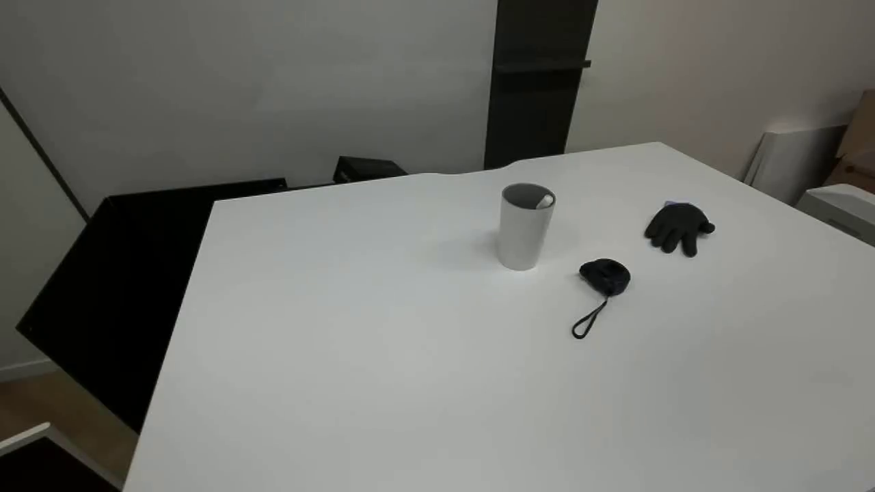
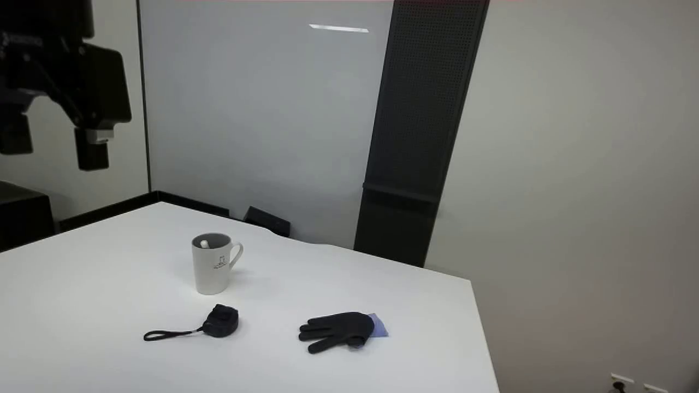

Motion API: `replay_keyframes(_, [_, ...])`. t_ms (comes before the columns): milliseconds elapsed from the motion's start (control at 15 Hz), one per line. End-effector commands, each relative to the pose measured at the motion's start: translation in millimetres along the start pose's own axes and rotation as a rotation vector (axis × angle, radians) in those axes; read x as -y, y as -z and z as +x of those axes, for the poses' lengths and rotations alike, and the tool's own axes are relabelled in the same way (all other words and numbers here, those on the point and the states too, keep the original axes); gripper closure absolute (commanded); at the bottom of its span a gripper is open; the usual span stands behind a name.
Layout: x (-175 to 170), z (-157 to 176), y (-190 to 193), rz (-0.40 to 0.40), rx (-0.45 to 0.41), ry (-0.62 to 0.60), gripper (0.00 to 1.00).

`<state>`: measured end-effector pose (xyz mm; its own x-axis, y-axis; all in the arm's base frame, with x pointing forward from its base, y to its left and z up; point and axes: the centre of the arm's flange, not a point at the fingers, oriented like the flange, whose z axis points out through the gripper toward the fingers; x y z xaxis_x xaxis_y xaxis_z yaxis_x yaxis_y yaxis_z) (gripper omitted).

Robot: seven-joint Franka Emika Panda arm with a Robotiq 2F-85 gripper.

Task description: Take the black marker out of the mug and place it on the table

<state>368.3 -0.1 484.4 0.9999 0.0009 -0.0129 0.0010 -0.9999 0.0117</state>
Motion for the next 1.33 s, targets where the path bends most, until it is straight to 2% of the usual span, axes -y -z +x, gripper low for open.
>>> replay_keyframes(0, [0.0,0.0,0.0,0.0,0.0,0.0,0.0])
replay_keyframes(333, [0.6,2.1,-0.8,0.002,0.003,0.016,0.0])
replay_keyframes(533, [-1.2,15.4,-4.4,-0.027,-0.033,0.03,0.0])
replay_keyframes(1267, [-6.8,111.8,-5.3,-0.066,-0.147,0.133,0.0])
